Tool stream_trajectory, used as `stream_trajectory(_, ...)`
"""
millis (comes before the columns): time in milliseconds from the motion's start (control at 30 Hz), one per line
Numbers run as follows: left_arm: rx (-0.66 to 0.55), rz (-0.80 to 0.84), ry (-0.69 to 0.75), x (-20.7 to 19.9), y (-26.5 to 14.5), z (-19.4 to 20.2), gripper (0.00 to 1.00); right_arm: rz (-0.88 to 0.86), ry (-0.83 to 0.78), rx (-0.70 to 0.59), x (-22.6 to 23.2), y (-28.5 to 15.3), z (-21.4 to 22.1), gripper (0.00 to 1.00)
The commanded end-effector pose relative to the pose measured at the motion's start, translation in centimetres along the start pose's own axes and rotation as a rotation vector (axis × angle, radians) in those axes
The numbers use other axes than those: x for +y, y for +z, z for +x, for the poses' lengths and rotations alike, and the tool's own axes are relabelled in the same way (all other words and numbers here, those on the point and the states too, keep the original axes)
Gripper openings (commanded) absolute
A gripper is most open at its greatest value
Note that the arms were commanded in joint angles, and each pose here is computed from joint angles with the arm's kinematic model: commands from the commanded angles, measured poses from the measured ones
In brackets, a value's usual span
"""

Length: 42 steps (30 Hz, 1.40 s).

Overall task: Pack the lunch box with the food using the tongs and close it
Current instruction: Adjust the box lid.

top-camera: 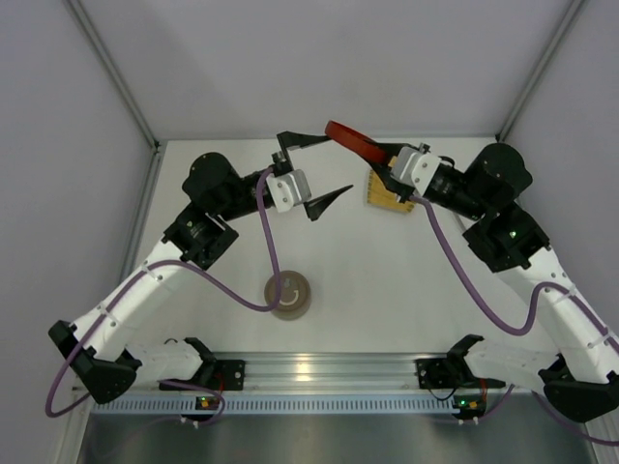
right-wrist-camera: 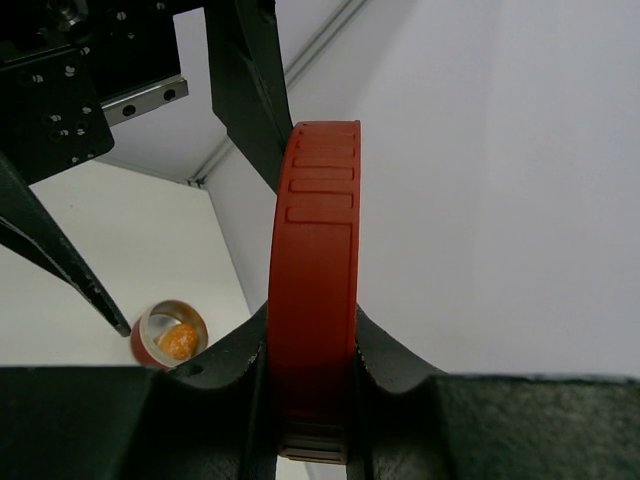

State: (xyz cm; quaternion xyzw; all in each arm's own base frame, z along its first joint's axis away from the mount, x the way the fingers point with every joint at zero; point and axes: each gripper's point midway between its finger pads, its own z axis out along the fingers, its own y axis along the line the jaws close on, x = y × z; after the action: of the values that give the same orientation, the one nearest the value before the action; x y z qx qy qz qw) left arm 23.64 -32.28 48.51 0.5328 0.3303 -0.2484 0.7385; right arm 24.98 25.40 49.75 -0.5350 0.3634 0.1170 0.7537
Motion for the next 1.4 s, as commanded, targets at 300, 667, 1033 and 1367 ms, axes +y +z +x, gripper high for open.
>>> stream_trajectory(300,-0.079,-0.094,0.058,2.5,0.4,-3.1,0.88,0.004,-0.031,-0.118,-0.5,-0.6,-4.0,0.0)
stream_trajectory(667,-0.128,-0.076,0.07,1.1,0.6,-5.2,0.88,-0.002,0.01,-0.106,-0.2,-0.1,-3.5,0.0)
stream_trajectory(1033,-0.13,0.125,0.298,-5.6,0.1,-4.6,0.78,-0.027,-0.031,-0.093,0.2,0.2,-3.0,0.0)
stream_trajectory(1367,-0.072,0.139,0.343,-6.4,-1.2,-3.2,0.68,-0.011,-0.052,-0.103,-0.4,0.3,-3.3,0.0)
